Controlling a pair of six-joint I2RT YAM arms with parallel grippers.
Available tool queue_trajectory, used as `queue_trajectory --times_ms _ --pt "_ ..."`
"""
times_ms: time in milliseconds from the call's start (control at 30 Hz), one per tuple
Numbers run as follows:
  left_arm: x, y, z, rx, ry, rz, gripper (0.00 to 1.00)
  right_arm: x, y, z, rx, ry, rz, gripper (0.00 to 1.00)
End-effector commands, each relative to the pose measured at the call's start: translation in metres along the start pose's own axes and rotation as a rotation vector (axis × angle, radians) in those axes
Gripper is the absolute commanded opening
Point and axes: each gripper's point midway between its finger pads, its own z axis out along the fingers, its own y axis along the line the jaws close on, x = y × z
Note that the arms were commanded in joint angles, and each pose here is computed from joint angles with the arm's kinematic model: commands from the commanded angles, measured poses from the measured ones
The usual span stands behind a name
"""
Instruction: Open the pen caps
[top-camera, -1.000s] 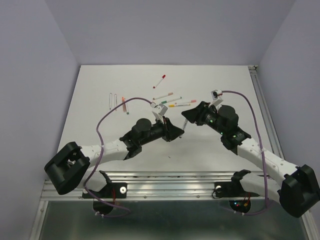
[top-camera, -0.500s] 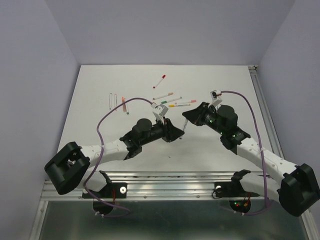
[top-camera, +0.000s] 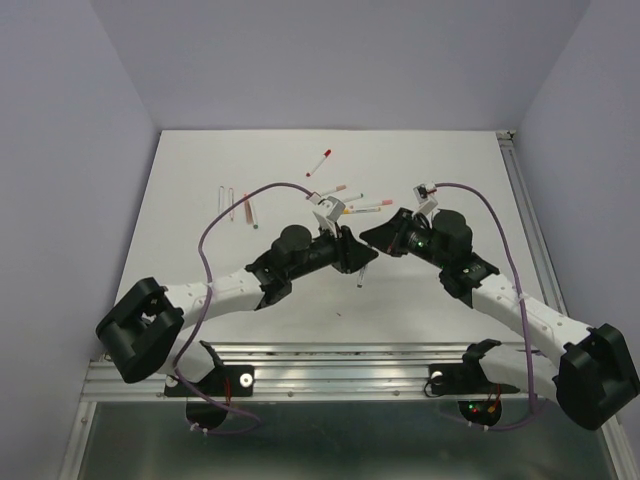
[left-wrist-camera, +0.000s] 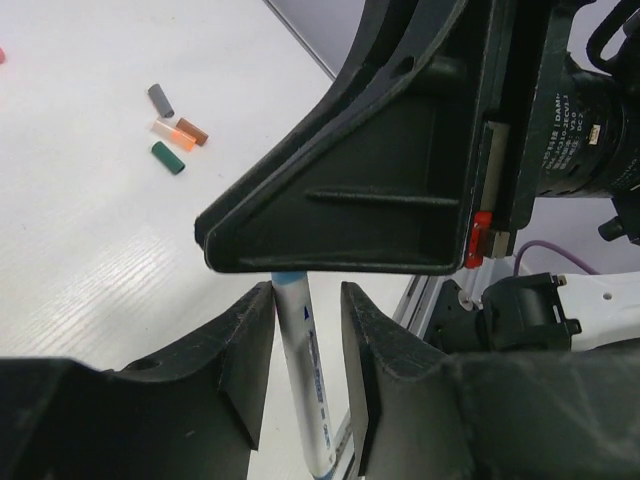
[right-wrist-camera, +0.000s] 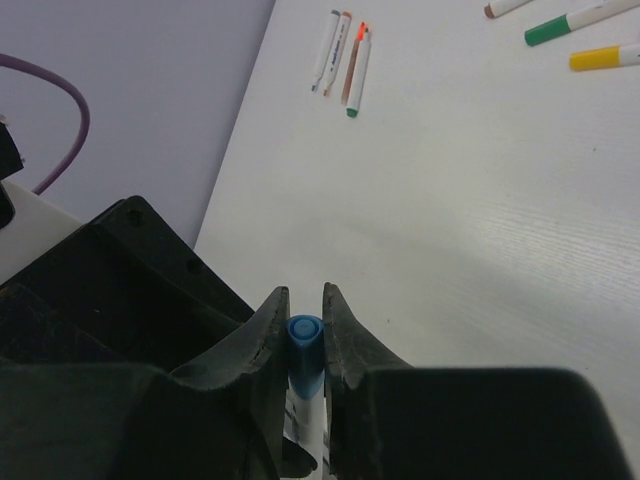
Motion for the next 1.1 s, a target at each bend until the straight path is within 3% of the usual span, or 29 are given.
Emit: queue_trajectory --times_ms 0,133,267,300,467,600,933,1067 --pt "-0.028 -0.02 0.008 0.055 -0.066 0.058 0.43 -0.004 0.033 -0.005 -0.127 0.012 0.01 0.01" --pt "-0.027 -0.018 0.009 0.05 -0.059 0.062 0.41 -0.004 0.039 -0.005 -0.158 0.02 0.02 0.01" --pt "-0.026 -0.018 0.008 0.05 -0.054 0.065 0.13 -0.009 0.041 -0.004 -0.159 0.003 0.013 0.01" --pt "-0.025 -0.018 0.007 0.049 -0.05 0.066 0.0 -0.01 0.041 -0.004 -0.154 -0.001 0.013 0.01" --pt "-0.024 -0.02 -0.001 0.049 -0.065 0.044 0.0 -0.023 0.031 0.002 -0.089 -0.055 -0.005 0.01" --pt "-0.002 -0.018 -0.014 0.061 -0.023 0.008 0.0 -0.049 0.003 0.012 0.075 -0.166 -0.068 0.01" --pt "0.056 -0.02 -0.067 0.033 0.006 -0.128 0.0 -0.172 -0.02 0.047 0.187 -0.432 -0.098 0.01" --pt "0.066 -0.011 -0.084 -0.008 -0.012 -0.171 0.0 -0.187 -0.03 0.061 0.206 -0.406 -0.116 0.01"
